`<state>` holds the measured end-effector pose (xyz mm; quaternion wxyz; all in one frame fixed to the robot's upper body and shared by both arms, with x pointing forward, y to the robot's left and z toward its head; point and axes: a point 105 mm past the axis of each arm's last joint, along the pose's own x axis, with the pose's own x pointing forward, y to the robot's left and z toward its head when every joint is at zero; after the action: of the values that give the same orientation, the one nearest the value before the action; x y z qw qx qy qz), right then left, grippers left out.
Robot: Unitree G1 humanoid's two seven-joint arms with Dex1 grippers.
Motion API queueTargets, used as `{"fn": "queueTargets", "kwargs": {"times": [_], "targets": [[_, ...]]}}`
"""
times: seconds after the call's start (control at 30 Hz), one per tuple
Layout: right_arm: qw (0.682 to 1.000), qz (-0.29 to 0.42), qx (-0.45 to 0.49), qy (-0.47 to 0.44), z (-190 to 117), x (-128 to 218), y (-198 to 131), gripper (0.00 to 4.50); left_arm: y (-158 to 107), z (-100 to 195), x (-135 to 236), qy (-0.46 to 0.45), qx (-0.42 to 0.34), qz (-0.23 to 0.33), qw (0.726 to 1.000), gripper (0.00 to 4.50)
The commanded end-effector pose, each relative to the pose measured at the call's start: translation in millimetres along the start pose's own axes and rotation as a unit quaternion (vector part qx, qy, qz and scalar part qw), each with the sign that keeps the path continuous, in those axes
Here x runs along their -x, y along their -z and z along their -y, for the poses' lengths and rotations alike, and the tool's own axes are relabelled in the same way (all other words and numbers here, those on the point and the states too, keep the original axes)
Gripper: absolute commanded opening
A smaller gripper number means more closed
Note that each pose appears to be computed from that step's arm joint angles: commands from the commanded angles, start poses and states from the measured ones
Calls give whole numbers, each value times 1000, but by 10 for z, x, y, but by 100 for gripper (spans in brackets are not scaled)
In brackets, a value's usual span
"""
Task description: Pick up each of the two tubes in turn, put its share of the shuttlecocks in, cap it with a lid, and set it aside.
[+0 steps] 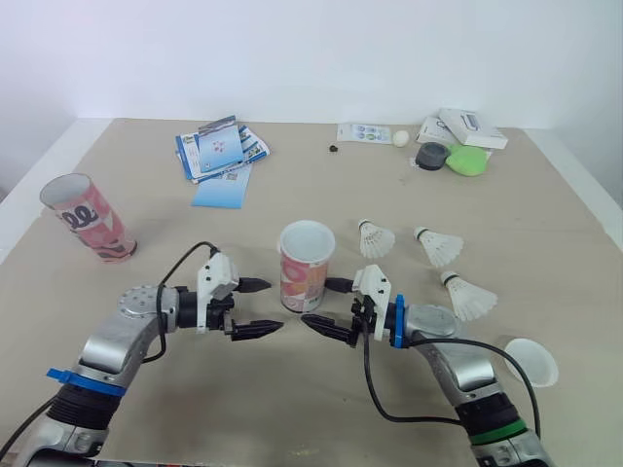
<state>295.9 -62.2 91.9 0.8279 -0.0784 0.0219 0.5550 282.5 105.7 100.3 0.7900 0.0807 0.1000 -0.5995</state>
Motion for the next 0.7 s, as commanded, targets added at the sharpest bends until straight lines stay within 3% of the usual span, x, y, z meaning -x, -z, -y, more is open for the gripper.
{"fn": "queueTargets", "kwargs": {"times": [0.03,0.33,0.43,0.47,0.7], "targets": [[999,18,26,-10,-9,-88,-131,445,-45,-36,-47,-5,-17,5,1000,450],[999,25,24,-20,-21,-247,-142,445,-20,-32,-141,-5,-15,13,1000,450],[999,29,24,-18,-9,-255,-154,370,-36,-52,-107,-13,-20,13,1000,450],[999,29,24,-18,-8,-252,-160,327,-48,-63,-83,-17,-22,13,1000,450],[998,52,20,-1,12,-80,-316,318,-422,-181,279,-67,-43,48,996,450]]}}
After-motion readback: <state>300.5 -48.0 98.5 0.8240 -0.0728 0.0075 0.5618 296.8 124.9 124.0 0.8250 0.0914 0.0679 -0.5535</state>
